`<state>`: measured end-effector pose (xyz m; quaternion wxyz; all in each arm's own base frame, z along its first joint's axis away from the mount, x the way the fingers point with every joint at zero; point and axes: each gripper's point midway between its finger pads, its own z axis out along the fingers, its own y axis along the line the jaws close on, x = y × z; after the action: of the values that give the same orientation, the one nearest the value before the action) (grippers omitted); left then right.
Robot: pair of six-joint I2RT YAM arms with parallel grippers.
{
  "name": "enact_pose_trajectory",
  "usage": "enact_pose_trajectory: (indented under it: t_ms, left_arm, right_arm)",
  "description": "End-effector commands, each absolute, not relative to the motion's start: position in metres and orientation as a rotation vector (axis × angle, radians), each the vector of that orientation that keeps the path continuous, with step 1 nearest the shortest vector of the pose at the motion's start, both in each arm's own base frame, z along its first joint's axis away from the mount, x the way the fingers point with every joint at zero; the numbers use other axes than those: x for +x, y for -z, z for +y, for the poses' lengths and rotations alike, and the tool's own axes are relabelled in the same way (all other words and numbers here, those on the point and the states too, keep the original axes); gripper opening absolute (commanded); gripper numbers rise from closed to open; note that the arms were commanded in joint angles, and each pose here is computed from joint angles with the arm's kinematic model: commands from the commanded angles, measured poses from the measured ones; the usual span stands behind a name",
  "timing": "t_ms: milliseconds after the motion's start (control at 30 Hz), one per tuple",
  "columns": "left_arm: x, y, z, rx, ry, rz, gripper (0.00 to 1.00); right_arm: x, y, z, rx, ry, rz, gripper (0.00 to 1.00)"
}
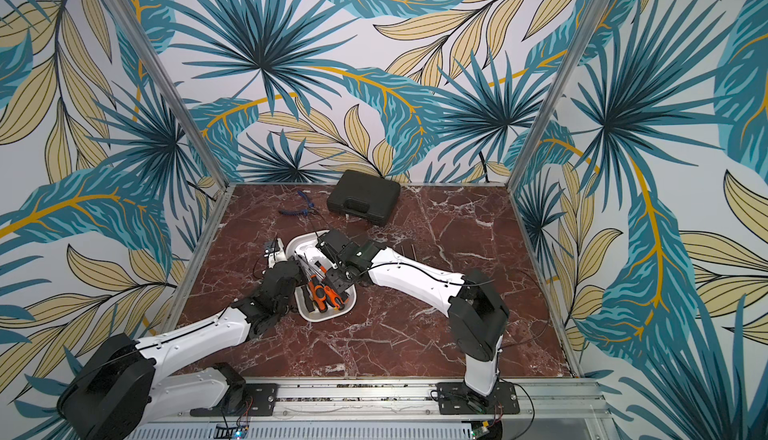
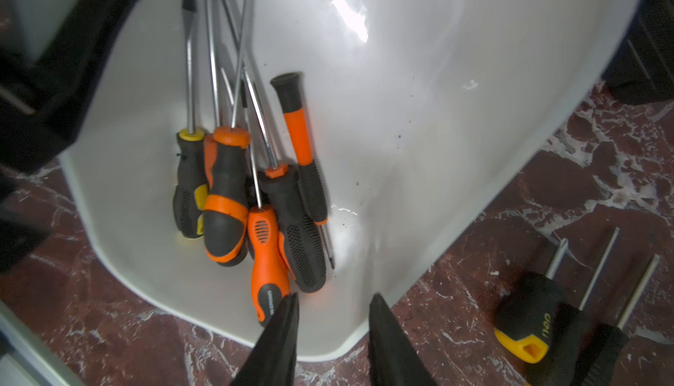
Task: Take out the screwdriver from the storage box
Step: Adjust the storage box at the center of the board, then pick up the socket head from the storage box.
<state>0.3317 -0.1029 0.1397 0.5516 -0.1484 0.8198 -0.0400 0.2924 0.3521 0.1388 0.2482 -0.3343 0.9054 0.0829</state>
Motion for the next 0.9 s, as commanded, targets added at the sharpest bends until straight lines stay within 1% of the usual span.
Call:
enact_pose_trajectory:
  t_ms: [0, 300, 533, 867]
  left_arm:
    - [0.340, -0.166, -0.109, -0.390, 0.174, 1.853, 0.00]
    - [0.340, -0.166, -0.110, -0.390, 0.175, 1.854, 0.00]
    - [0.340, -0.165, -0.110, -0.388, 0.175, 1.856, 0.00]
    - [0.340, -0.165, -0.110, -0.387, 0.177, 1.857, 0.00]
  right_arm:
    - [0.273, -0.143, 0.364, -0.989, -0.320, 2.438, 0.35]
    - [0.255, -0.112, 0.380, -1.009, -0.384, 2.501, 0.35]
    - [0.252, -0.086, 0.385, -1.005, -0.381, 2.540, 0.34]
    - [0.258, -0.057, 0.376, -0.959, -0.273, 2.589, 0.34]
